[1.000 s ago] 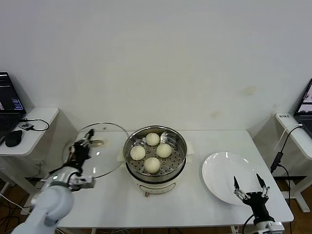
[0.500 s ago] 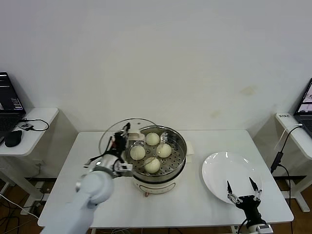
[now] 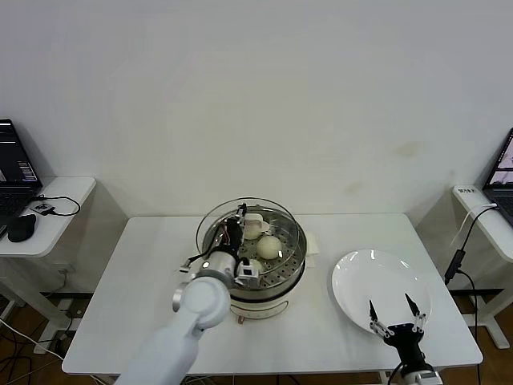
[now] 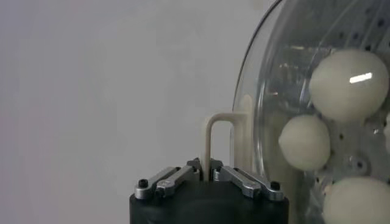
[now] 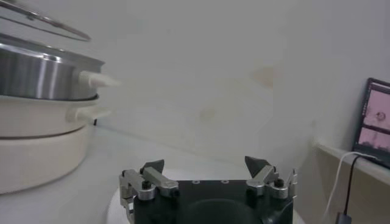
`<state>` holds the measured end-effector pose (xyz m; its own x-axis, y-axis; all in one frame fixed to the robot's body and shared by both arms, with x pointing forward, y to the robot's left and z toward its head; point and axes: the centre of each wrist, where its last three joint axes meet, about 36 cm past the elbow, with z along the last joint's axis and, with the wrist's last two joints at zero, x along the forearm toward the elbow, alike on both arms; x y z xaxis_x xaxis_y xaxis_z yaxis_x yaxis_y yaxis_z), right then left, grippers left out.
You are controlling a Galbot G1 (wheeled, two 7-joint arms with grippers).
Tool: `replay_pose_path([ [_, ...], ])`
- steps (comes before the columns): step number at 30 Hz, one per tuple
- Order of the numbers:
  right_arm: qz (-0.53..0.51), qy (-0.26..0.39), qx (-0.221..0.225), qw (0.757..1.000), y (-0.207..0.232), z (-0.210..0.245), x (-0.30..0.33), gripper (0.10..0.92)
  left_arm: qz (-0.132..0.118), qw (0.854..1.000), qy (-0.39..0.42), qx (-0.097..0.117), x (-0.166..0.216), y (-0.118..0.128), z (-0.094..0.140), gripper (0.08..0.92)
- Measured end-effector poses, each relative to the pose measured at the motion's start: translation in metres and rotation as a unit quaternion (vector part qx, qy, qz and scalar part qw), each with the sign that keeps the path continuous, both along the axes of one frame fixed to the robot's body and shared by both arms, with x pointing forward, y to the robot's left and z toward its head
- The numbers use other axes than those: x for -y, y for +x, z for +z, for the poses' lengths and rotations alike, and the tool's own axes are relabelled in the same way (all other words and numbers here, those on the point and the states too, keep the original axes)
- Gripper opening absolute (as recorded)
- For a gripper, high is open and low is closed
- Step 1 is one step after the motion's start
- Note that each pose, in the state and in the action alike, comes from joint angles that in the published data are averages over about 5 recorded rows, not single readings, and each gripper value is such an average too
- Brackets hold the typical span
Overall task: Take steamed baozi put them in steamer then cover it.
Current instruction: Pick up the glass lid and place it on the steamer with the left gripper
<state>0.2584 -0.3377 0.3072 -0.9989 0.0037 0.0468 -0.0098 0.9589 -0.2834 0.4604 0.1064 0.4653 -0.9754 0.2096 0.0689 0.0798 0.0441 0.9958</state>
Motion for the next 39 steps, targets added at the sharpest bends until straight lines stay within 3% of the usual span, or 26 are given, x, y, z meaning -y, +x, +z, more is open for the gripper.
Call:
replay_pose_path([
  [11, 0.004, -0.005, -0.002, 1.000, -0.001, -0.002, 0.000, 0.823, 0.002, 1.000, 0.002, -0.001, 0.019, -0.004, -0.006, 0.151],
  [36, 0.013, -0.006, -0.005, 1.000, -0.003, -0.005, -0.002, 0.823, 0.013, 1.000, 0.005, -0.014, 0.019, -0.012, -0.028, 0.151],
  [39, 0.014, -0.006, -0.005, 1.000, -0.003, -0.005, -0.002, 0.823, 0.013, 1.000, 0.003, -0.015, 0.019, -0.014, -0.029, 0.187],
])
